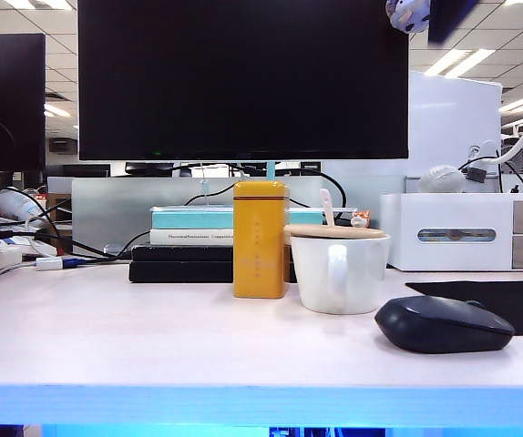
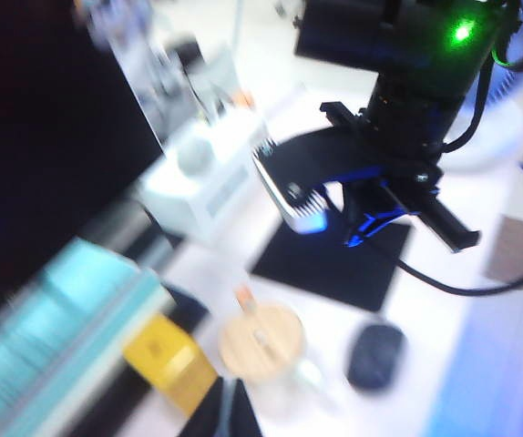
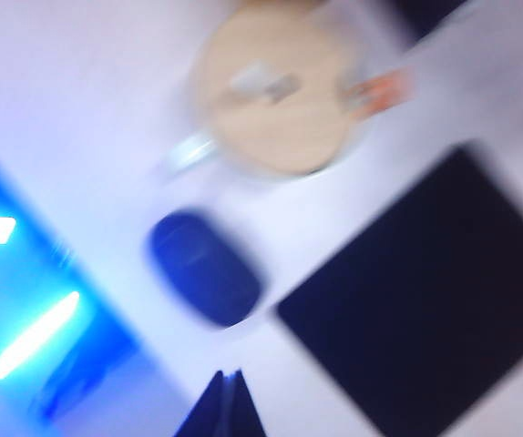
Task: Place the black mouse on the black mouse pad.
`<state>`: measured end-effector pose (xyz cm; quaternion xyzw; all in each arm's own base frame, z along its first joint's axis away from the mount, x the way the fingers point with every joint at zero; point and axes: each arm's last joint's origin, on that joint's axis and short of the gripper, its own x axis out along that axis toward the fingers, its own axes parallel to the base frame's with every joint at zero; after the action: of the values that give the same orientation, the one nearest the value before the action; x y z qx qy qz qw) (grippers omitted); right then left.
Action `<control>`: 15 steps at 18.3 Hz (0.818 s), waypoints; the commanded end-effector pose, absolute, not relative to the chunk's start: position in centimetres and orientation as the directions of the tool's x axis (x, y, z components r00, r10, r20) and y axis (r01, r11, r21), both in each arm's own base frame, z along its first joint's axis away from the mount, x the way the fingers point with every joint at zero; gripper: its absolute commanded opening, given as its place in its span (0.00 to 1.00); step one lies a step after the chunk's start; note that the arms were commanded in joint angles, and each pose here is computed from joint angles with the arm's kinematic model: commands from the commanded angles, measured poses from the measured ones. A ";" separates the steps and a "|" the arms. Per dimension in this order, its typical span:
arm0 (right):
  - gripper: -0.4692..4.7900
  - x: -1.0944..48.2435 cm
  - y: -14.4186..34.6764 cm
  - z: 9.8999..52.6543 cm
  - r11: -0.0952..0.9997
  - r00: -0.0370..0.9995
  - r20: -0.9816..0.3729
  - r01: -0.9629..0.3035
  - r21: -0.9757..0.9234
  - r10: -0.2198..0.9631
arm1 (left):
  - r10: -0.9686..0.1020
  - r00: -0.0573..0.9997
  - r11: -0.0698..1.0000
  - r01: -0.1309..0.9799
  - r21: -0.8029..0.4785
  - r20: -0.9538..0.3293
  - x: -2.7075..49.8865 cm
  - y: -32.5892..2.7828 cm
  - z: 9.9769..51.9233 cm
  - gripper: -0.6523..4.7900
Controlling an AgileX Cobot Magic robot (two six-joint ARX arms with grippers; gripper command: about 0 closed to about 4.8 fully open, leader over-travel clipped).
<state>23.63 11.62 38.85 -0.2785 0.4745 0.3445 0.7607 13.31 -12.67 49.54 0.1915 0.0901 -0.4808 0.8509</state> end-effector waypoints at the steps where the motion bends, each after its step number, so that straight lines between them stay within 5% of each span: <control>1: 0.08 23.5 12.8 36.1 0.531 0.250 -0.938 -0.843 -0.088 0.241 | -0.797 0.474 0.433 0.881 0.193 -0.374 14.0 -11.8 49.1 0.11; 7: 0.09 24.1 13.5 30.1 0.405 0.186 -0.957 -0.910 -0.084 0.220 | -0.798 0.496 0.450 0.869 0.207 -0.344 14.3 -11.5 49.4 0.11; 8: 0.17 24.2 13.5 29.4 0.367 0.172 -0.961 -0.927 -0.083 0.216 | -0.799 0.496 0.452 0.868 0.206 -0.341 14.3 -11.5 49.4 0.11; 11: 0.98 24.4 13.6 26.9 0.350 0.174 -0.961 -0.932 -0.091 0.215 | -0.799 0.500 0.455 0.866 0.206 -0.334 14.4 -11.5 49.5 0.11; 15: 1.00 24.7 13.8 24.4 0.332 0.179 -0.958 -0.938 -0.097 0.223 | -0.788 0.516 0.471 0.856 0.211 -0.336 14.5 -11.4 49.4 0.11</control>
<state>24.42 13.60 24.69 -0.3751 0.4854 0.4279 0.6638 14.55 -11.45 49.23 0.1815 0.1037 -0.4836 0.8499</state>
